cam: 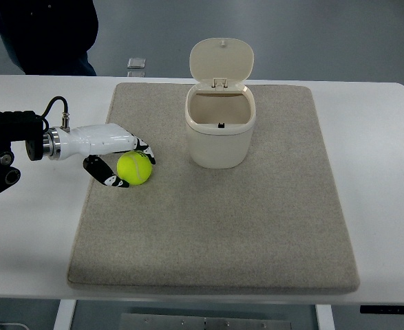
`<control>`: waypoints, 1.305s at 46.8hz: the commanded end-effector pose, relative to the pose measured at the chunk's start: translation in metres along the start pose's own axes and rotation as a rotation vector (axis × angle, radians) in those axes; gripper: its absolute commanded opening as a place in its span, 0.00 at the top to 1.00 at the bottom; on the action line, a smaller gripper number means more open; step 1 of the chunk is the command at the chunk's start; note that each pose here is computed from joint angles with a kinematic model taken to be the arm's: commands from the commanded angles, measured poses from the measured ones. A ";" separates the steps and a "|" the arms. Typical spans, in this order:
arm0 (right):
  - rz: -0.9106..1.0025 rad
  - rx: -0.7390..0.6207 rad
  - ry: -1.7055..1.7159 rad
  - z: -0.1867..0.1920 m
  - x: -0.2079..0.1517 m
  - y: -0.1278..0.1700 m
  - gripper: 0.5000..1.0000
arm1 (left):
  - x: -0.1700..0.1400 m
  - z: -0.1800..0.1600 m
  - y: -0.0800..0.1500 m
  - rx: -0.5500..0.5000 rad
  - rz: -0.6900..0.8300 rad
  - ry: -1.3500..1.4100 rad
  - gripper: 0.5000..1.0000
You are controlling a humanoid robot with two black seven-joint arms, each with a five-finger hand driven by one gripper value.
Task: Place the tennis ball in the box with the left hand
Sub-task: 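Close the left hand's fingers around the yellow tennis ball, then lift the ball with the left hand and carry it over the cream bin, then lower the ball into the bin opening and release it from the left hand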
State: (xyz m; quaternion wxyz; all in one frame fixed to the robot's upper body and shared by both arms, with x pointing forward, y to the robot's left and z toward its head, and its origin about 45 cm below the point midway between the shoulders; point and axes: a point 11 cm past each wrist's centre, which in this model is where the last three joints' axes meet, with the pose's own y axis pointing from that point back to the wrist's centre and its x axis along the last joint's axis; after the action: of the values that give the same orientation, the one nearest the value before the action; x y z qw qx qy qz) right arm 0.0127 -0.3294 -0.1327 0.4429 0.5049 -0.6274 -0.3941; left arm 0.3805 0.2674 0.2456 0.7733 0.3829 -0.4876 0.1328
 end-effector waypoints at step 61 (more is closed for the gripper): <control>0.000 -0.001 0.000 0.000 0.000 0.000 0.12 | 0.148 0.092 -0.063 -0.203 0.177 -0.271 1.00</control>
State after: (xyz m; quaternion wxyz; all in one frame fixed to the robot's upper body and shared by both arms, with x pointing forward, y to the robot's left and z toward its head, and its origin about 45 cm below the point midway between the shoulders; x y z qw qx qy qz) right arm 0.0127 -0.3294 -0.1327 0.4429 0.5048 -0.6274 -0.3941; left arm 0.4282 0.1400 0.3648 0.7191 0.2758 -0.6303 0.0982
